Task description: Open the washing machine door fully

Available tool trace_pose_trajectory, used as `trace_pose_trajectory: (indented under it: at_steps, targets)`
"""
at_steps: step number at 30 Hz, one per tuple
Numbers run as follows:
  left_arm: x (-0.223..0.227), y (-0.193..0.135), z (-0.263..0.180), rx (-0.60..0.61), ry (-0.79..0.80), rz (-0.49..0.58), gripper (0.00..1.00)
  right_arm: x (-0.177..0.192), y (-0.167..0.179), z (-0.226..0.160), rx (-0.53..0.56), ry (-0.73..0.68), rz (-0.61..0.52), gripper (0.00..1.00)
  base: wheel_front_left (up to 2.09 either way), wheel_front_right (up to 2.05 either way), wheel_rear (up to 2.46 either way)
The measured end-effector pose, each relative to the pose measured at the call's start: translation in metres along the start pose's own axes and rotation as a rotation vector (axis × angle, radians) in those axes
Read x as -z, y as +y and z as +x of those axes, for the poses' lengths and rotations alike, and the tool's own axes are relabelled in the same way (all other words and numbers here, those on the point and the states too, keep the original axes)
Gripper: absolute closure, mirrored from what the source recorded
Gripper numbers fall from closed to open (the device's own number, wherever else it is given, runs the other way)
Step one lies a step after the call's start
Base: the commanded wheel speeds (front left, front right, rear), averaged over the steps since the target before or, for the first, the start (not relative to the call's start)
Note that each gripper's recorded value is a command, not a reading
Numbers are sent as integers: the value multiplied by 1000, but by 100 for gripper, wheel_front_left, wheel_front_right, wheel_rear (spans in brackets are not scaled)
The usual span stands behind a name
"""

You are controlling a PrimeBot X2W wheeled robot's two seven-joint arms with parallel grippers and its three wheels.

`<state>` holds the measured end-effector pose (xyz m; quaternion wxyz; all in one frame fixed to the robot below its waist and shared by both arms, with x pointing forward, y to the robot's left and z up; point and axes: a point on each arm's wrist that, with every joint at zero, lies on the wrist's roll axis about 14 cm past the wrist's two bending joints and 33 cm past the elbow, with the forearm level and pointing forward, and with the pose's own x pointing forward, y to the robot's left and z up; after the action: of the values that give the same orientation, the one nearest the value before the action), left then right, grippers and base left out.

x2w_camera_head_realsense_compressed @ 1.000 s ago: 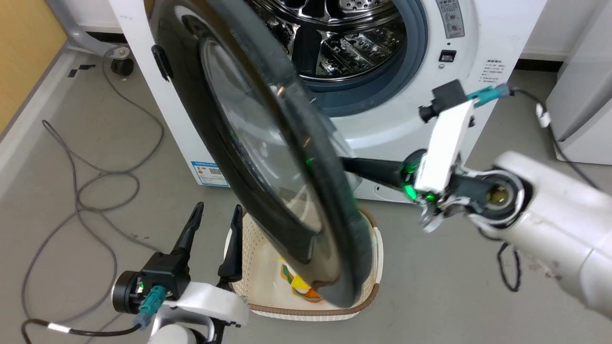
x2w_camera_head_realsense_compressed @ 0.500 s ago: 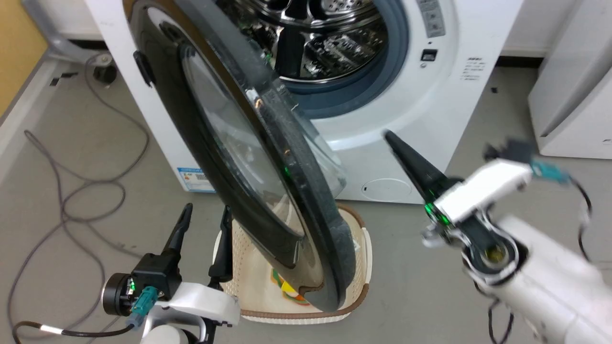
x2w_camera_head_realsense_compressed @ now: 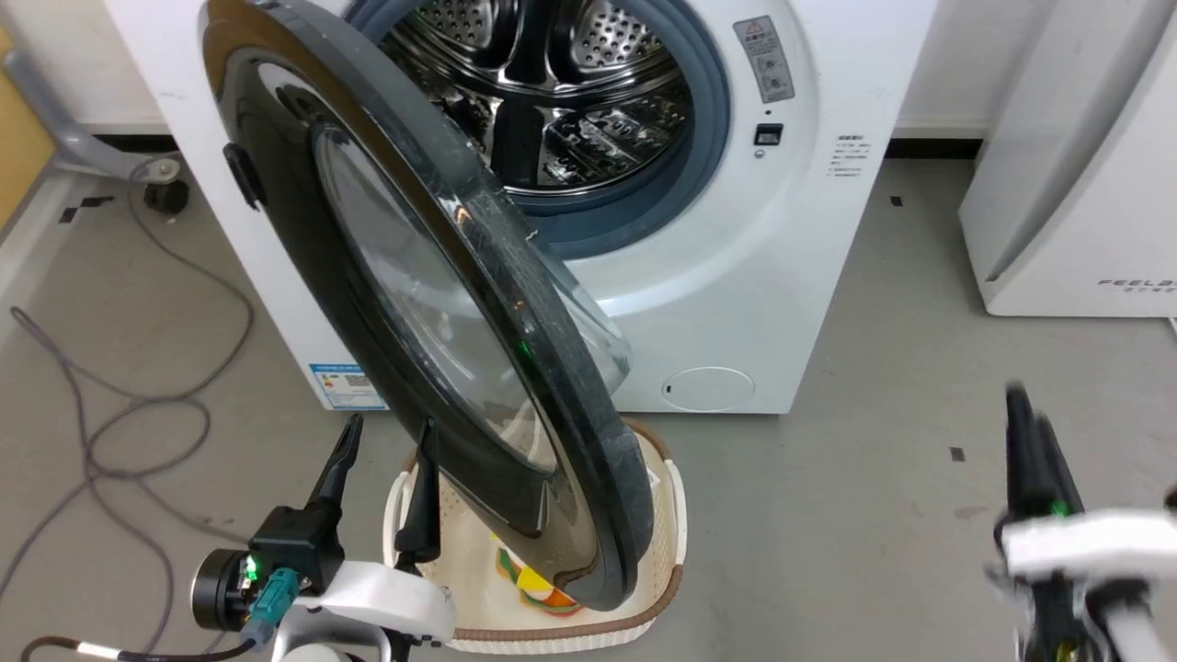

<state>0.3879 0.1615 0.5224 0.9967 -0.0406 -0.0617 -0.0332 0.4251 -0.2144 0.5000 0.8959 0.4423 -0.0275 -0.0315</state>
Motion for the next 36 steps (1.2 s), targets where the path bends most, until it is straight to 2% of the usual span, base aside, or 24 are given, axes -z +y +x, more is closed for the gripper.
trace_pose_trajectory:
  at_steps: [4,9,13,17,21,31,32,33,35,36]
  targets:
    - [1,-2,1,4,2,-2,0,1,-17,-24,43,-27,-215,0,0,0,0]
    - [5,2,-1,-5,15,1,0,-7,-21,-37,36,-36,-555,0,0,0,0]
    - [6,5,-2,-13,21,4,0,-13,-14,-40,2,-41,-747,0,0,0,0]
    - [7,7,-3,-17,24,10,0,-16,5,-43,-58,-66,-816,0,0,0,0]
    - [8,7,-6,-14,29,11,0,-10,20,-54,-114,-66,-840,0,0,0,0]
    - [12,5,-11,1,45,21,0,7,24,-77,-145,-3,-823,0,0,0,0]
    - [13,4,-12,2,48,21,9,6,25,-77,-144,-6,-819,0,0,0,0]
    - [14,4,-12,3,51,20,56,5,25,-77,-144,-10,-818,0,0,0,0]
    - [15,3,-14,9,55,18,100,2,27,-78,-145,-21,-819,0,0,0,0]
    - [16,2,-14,12,56,17,100,1,28,-78,-145,-23,-819,0,0,0,0]
